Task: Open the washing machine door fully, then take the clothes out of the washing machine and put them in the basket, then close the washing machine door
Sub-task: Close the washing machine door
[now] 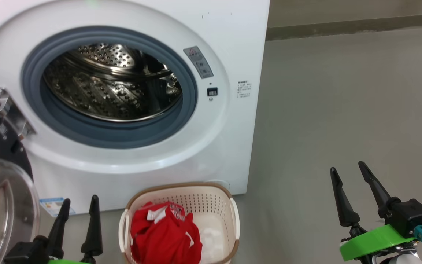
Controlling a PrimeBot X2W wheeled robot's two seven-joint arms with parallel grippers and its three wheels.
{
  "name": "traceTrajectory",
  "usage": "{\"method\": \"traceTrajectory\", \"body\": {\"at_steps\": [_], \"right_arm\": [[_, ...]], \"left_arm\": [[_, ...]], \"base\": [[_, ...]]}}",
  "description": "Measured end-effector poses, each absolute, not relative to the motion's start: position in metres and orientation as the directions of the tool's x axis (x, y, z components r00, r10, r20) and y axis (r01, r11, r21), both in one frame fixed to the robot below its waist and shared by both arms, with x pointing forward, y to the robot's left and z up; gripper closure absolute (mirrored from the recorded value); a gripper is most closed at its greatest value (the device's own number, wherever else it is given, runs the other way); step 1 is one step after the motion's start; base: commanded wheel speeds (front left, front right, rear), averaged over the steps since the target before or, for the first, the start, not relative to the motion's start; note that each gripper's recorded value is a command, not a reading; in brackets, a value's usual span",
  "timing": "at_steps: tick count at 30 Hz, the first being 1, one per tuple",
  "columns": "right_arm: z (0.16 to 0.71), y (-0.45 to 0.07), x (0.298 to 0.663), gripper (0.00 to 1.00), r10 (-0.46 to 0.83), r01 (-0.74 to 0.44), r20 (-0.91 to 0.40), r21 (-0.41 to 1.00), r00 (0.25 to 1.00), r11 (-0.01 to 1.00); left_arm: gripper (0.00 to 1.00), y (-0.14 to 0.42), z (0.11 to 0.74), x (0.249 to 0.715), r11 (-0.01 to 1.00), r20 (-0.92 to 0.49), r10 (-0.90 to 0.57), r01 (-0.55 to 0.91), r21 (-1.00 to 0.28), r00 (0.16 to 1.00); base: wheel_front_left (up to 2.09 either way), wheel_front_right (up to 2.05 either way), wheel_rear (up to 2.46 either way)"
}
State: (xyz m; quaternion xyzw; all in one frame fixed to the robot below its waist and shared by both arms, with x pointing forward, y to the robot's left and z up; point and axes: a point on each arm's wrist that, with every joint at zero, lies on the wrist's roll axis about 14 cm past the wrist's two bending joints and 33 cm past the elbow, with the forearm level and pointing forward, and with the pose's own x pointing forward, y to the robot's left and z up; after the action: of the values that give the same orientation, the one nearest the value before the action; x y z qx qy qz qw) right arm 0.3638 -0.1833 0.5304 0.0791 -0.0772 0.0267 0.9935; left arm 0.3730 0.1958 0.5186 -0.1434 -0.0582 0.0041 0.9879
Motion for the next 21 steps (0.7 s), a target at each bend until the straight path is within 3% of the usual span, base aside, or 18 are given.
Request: {"method": "traceTrajectory", "body": {"at_steps": [10,21], "right_arm": [[0.5288,-0.1827,0.3647,0.00,0.041,-0.065,0.153,0.161,0.987,0.985],[0.5270,-0.1811,0.3662,0.00,0.044,-0.069,0.148,0.165,0.988,0.984]], "left_arm": [[0.00,0.1985,0.5185,0.3725,0.957,0.113,0.029,0.005,-0.289,0.993],[0.00,0.1999,0.5156,0.3722,0.960,0.104,0.028,0.002,-0.281,0.994]], "base": [[-1.56,1.56,0.00],[-0.26,0.26,0.00]]}}
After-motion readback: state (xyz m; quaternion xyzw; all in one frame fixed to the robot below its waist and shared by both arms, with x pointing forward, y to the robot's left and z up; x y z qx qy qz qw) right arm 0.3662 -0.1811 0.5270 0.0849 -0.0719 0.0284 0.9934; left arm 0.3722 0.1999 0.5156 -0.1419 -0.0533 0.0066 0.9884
